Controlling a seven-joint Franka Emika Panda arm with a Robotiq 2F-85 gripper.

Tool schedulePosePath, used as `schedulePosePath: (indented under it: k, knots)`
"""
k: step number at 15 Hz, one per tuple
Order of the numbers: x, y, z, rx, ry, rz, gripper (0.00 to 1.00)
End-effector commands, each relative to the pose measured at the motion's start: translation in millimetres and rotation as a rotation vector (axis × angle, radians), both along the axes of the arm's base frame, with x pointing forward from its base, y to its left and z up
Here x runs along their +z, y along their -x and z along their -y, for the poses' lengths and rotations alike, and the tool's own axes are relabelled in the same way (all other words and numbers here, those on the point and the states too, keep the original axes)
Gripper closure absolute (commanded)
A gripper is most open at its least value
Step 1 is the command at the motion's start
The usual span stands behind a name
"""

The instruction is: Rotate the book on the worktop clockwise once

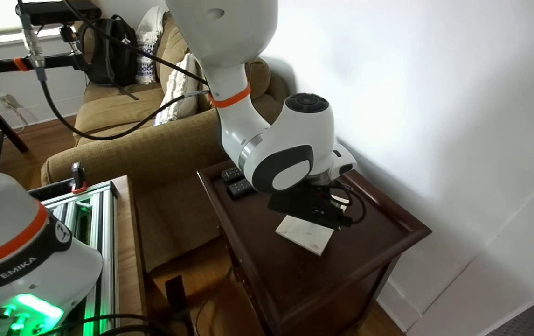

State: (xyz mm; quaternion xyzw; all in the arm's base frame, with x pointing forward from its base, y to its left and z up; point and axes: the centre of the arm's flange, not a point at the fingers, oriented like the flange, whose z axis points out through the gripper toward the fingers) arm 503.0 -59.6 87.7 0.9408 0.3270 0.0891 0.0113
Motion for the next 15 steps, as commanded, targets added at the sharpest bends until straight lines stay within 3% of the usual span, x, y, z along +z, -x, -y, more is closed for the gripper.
schedulePosePath:
  k: [1, 15]
  knots:
    - [-20, 8, 13, -0.023, -0.015, -0.048, 1.00]
    - [-37, 10, -20, -0.555, -0.108, -0.158, 1.00]
